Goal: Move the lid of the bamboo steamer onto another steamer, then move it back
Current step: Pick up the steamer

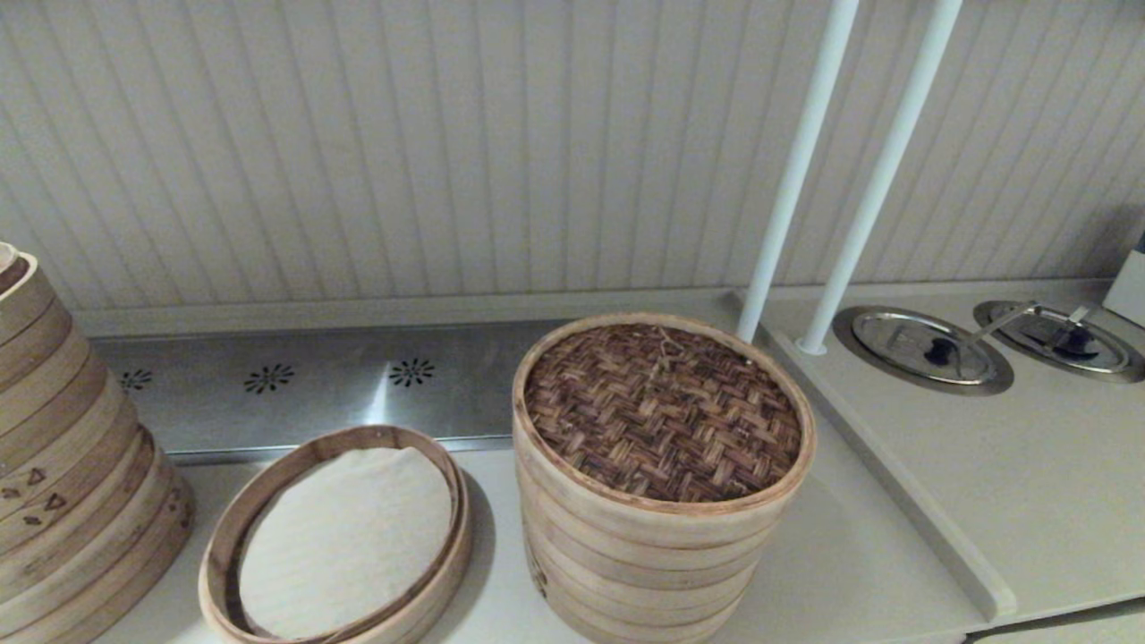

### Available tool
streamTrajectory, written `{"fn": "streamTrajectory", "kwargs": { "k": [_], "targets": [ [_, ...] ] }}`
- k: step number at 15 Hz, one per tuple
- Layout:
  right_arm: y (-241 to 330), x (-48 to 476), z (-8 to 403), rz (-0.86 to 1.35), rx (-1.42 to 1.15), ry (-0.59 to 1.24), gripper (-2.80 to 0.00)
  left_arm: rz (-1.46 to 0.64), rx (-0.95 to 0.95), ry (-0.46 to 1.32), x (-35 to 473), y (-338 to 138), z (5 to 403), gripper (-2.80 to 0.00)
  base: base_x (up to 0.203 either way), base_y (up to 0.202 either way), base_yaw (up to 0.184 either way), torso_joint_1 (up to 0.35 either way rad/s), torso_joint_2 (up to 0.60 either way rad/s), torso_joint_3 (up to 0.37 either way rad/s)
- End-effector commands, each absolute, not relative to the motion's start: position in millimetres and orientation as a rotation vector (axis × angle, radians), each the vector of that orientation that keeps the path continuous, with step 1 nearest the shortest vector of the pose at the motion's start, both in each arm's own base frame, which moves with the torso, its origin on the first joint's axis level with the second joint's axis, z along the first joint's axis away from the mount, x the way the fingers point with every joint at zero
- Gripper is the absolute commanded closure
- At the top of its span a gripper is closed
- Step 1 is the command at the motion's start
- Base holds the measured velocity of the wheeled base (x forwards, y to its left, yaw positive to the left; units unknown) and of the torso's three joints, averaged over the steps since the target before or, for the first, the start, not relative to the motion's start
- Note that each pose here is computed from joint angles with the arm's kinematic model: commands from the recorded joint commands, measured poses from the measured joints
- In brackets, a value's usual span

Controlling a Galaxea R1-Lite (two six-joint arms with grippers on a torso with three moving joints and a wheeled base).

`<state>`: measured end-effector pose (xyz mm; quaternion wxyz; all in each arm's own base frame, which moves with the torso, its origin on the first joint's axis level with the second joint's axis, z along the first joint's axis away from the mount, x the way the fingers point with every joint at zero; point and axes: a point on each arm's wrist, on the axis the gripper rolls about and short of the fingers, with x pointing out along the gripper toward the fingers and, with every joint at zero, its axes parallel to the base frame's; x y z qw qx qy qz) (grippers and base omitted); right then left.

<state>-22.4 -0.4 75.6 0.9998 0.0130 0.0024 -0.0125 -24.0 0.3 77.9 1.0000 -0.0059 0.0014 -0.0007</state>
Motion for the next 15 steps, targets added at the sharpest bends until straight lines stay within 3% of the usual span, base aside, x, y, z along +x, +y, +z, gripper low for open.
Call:
{"fn": "streamTrajectory", "kwargs": {
  "k": [1,11,15],
  "targets": [
    [0,-22,74,-0.025,0.026,0.011,0.00,0.000,-0.011,0.002,-24,0,78,0.00,0.000,0.000,0.000,0.000,0.00,0.000],
    [0,-22,74,-0.025,0.026,0.012,0.00,0.003,0.019,0.003,-25,0,80,0.00,0.000,0.000,0.000,0.000,0.00,0.000],
    [0,-22,74,-0.023,0.026,0.013,0.00,-0.038,0.002,-0.051,-40,0,140,0.00,0.000,0.000,0.000,0.000,0.00,0.000]
  ]
}}
